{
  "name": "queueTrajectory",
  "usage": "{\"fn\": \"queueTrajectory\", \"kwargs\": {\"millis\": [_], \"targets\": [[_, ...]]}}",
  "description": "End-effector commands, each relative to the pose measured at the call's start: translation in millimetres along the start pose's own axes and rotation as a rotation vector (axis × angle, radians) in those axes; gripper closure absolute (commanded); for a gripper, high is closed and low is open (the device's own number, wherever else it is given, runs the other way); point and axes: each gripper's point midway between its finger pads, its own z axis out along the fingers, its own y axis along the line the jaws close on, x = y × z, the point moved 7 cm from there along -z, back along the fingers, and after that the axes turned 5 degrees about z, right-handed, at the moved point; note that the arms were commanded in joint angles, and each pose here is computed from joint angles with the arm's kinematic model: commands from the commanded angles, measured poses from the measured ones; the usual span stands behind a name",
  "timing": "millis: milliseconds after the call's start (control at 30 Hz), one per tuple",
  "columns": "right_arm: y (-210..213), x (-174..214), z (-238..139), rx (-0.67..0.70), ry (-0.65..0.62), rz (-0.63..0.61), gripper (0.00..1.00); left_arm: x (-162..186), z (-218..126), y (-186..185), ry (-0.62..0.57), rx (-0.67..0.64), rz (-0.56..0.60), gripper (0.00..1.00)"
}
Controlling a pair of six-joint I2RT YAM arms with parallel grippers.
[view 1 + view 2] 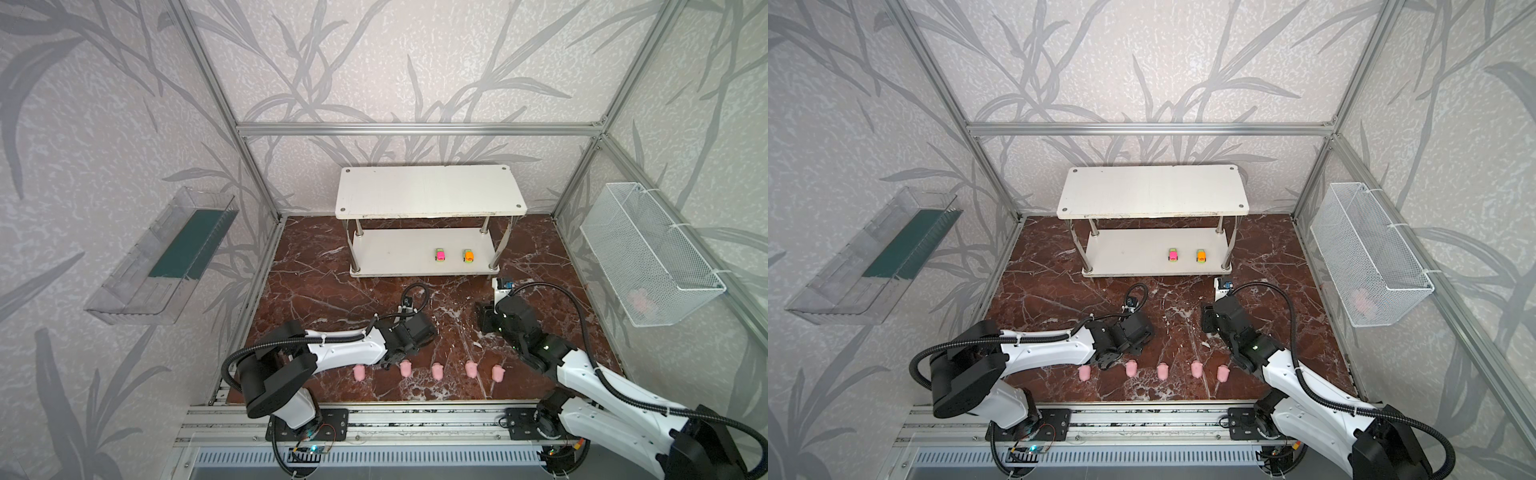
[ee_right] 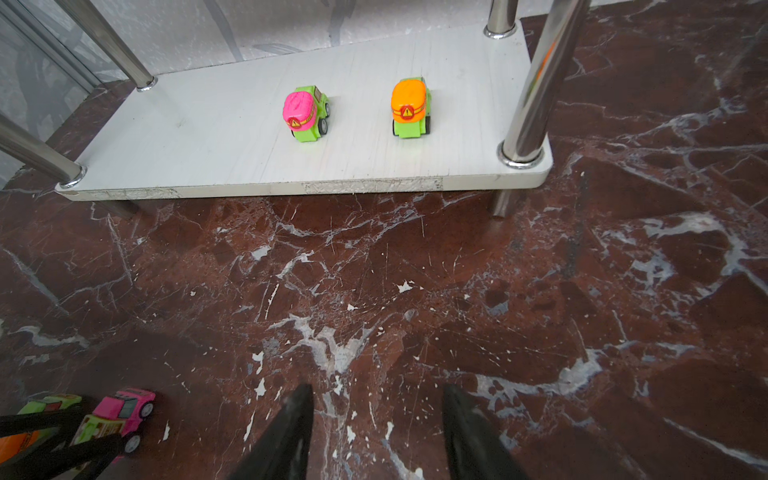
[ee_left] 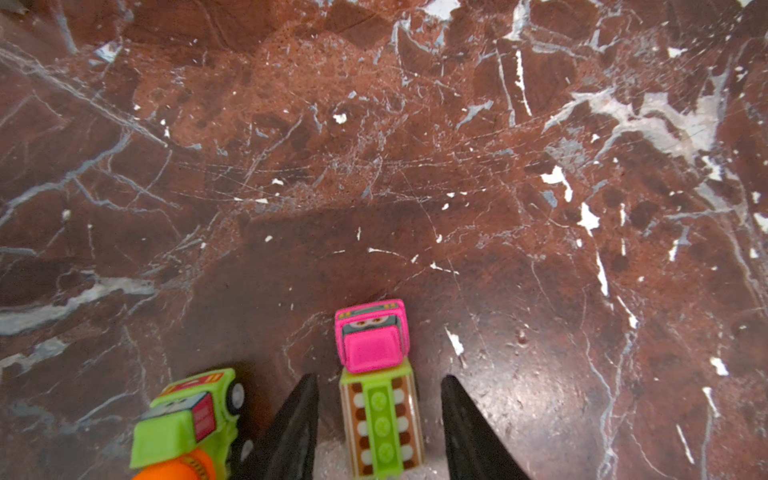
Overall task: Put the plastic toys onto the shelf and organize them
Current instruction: 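Lower and close the left gripper on the pink truck with green bed, then lift and carry the pink truck with the left gripper over the lower shelf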
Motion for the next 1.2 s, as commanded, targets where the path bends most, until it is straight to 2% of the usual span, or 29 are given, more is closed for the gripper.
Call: {"fn": "queueTrajectory", "kwargs": {"millis": [0, 433, 667, 1167], "targets": [[-3, 2, 2, 0.006, -0.003, -0.001, 0.48, -2, -2, 3, -0.008, -0.047, -0.018, 0.54], [-6, 5, 5, 0.01, 0.006, 0.009, 0.49, -1, 3, 1, 0.004, -0.049, -0.018, 0.58], [-8, 5, 6, 0.015, 0.009, 0.016, 0.48, -1, 5, 1, 0.01, -0.054, -0.02, 0.68], [-9, 6, 7, 0.016, 0.013, 0.025, 0.48, -12, -7, 3, -0.016, -0.055, -0.007, 0.73]]}}
